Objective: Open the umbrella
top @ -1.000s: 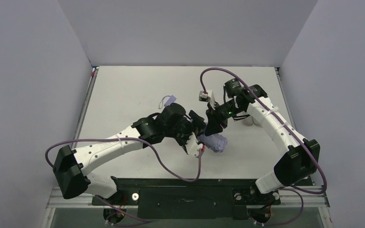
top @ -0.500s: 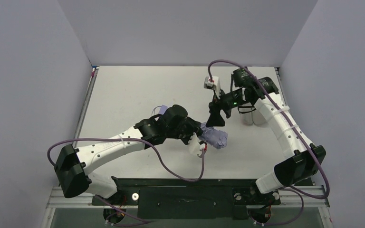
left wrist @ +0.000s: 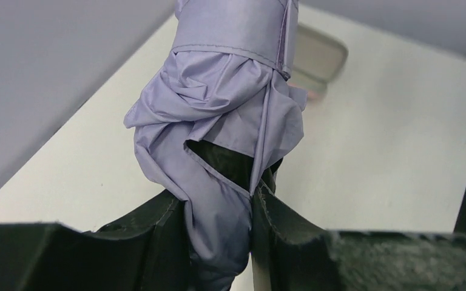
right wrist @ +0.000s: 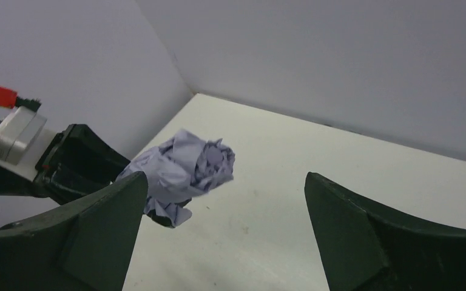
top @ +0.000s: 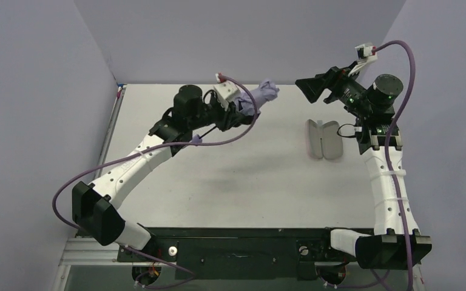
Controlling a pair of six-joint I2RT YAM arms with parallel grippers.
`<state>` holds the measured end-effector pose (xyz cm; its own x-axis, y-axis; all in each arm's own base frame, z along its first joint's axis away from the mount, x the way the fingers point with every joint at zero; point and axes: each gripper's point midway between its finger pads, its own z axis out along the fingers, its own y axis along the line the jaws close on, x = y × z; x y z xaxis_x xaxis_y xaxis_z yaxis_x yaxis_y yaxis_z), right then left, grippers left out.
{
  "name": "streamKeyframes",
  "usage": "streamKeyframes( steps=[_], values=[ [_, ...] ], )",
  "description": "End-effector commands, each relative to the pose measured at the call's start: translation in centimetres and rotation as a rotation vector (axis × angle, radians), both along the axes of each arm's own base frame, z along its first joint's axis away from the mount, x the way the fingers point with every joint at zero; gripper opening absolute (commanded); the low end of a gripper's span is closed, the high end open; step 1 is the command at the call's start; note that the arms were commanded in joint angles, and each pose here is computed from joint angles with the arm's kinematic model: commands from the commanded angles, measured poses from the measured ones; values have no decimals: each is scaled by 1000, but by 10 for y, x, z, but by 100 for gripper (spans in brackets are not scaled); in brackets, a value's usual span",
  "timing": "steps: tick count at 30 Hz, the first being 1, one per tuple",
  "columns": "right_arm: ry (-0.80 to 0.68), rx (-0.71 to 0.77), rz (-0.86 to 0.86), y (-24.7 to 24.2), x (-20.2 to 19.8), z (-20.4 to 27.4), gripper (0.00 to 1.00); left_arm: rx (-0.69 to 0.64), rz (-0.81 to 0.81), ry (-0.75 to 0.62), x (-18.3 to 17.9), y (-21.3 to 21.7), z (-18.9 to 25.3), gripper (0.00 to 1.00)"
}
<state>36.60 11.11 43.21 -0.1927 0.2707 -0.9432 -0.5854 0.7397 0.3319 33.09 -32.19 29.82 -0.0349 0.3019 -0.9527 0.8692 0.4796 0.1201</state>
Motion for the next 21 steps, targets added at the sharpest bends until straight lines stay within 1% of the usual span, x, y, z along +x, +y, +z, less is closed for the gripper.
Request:
streamKeyframes(
  steps=[1,2,3,4,5,9,12,17,20,21],
  values=[
    [-57,134,60,17,-18,17,96,-521,-34,86,1,-13,129,0],
    [-84,145,56,22,-25,22,96,-547,-40,105,2,-13,133,0],
    [-68,151,53,24,-25,11,96,-600,-59,124,1,-12,144,0],
    [-95,163,63,33,-33,17,96,-620,-70,138,0,-13,147,0],
    [-92,162,65,38,-34,12,96,-658,-89,155,-2,-13,154,0],
    [-116,190,132,78,-48,21,96,-727,-177,205,-14,-20,167,0],
    [-137,241,136,90,-44,31,96,-749,-226,232,-22,-23,170,0],
    [-168,369,188,104,-40,57,96,-771,-290,261,-35,-25,176,0],
    [-179,400,214,115,-39,65,96,-782,-338,279,-46,-29,180,0],
    [-166,397,214,120,-35,61,96,-787,-353,273,-49,-29,183,0]
  ],
)
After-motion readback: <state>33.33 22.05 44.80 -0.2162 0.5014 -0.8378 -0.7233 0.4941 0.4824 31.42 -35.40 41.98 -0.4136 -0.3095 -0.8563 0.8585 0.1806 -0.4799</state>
